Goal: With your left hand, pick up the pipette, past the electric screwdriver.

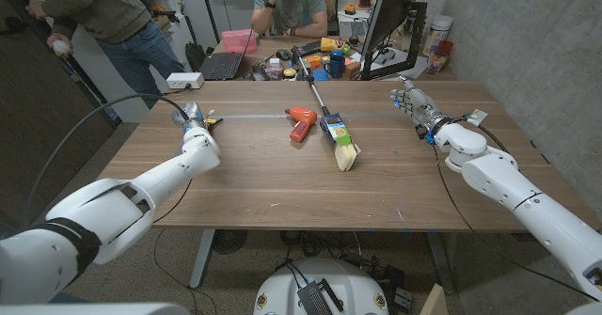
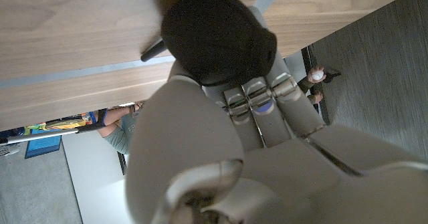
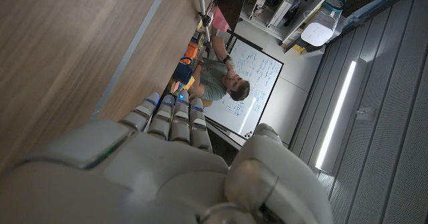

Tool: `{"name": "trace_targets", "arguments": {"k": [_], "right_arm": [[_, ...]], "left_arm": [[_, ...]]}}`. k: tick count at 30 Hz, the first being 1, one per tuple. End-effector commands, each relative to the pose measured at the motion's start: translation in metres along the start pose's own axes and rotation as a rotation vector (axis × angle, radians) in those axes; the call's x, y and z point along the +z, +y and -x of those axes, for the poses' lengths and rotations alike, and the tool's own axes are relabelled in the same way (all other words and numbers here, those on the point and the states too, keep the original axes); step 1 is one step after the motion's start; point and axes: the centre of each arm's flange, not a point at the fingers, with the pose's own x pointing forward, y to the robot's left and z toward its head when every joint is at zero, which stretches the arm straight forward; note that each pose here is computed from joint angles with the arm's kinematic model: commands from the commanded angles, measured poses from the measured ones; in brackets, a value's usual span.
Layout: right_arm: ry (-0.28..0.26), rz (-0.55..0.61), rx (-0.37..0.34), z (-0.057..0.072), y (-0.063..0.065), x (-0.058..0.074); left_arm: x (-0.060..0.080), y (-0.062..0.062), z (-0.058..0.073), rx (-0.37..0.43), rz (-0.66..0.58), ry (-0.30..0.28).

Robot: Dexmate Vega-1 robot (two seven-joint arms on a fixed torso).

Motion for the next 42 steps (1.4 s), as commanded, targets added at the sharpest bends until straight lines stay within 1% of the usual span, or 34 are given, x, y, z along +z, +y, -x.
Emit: {"name": "trace_targets", "arguments": {"k": [1,9,20,21,22,24,25,29,32,37,42], "right_arm": [[-0.013,-0.010,0.003,0.000,-0.001,-0.004],[-0.020,-0.004,0.004,0.002,-0.003,-0.001],[-0.031,-0.001,0.007,0.007,-0.003,0.003],[-0.031,0.001,0.010,0.008,-0.003,0.003],[-0.030,0.001,0.010,0.008,-0.003,0.003],[-0.031,0.002,0.012,0.010,-0.002,0.003],[-0.032,0.001,0.010,0.012,-0.002,0.003],[-0.036,-0.004,0.002,0.017,-0.002,0.003],[-0.038,-0.002,-0.003,0.020,-0.002,0.005],[-0.043,0.004,-0.012,0.022,-0.003,0.010],[-0.047,0.008,-0.016,0.022,-0.003,0.013]], "left_arm": [[0.007,0.007,0.003,0.048,-0.033,-0.004],[0.007,0.017,0.007,0.050,-0.041,0.001],[0.018,0.054,0.018,0.105,-0.026,-0.058],[0.020,0.060,0.020,0.118,-0.021,-0.070],[0.020,0.060,0.020,0.118,-0.021,-0.070],[0.022,0.066,0.021,0.131,-0.019,-0.080],[0.024,0.072,0.022,0.146,-0.013,-0.088],[0.028,0.086,0.023,0.167,-0.009,-0.100],[0.032,0.099,0.024,0.187,-0.002,-0.110],[0.038,0.132,0.025,0.240,0.005,-0.126],[0.040,0.161,0.026,0.284,0.019,-0.125]]}}
